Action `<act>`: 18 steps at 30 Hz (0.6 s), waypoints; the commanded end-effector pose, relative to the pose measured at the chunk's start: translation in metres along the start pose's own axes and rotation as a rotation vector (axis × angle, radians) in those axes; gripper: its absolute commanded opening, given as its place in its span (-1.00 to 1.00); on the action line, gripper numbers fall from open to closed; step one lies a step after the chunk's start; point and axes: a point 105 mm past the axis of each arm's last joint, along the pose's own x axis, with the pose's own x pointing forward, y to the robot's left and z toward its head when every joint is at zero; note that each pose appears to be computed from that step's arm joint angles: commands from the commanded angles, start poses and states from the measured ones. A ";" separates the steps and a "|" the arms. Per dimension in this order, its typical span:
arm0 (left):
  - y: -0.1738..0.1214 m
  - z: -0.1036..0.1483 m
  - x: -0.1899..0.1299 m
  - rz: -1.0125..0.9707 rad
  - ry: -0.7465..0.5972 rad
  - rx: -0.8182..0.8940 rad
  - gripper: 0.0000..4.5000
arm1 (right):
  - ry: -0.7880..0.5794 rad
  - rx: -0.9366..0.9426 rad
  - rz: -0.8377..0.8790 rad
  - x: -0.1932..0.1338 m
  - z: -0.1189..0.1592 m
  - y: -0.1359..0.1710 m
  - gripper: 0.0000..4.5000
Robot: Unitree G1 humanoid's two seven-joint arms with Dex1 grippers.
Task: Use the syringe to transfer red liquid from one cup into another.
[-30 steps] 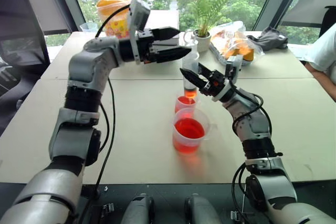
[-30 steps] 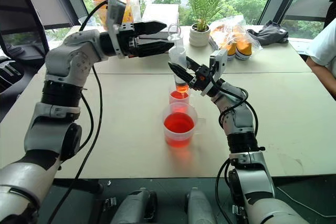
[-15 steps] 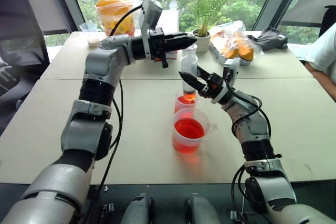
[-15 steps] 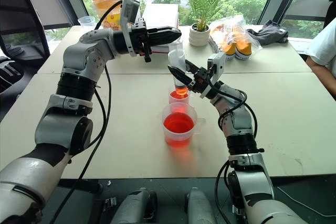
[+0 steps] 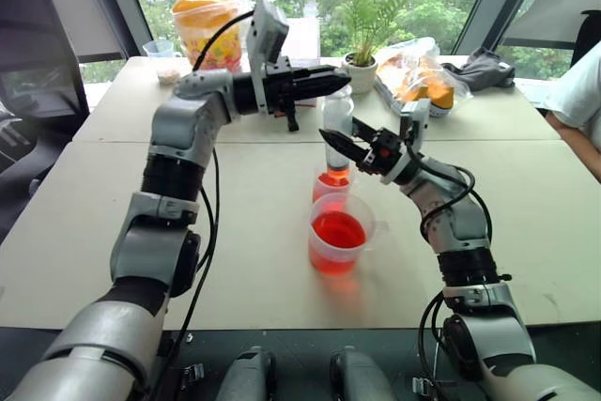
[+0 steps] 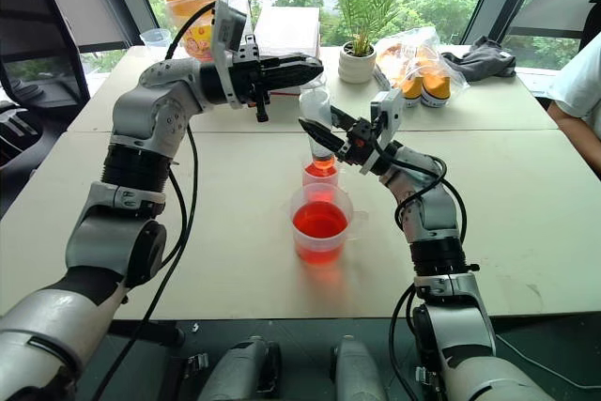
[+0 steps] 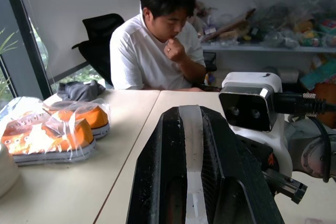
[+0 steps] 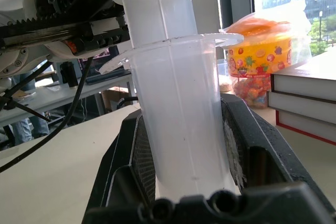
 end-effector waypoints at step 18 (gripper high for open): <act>-0.018 -0.048 0.004 -0.055 0.146 -0.069 -0.98 | -0.261 -0.149 0.027 0.011 0.104 0.003 -0.37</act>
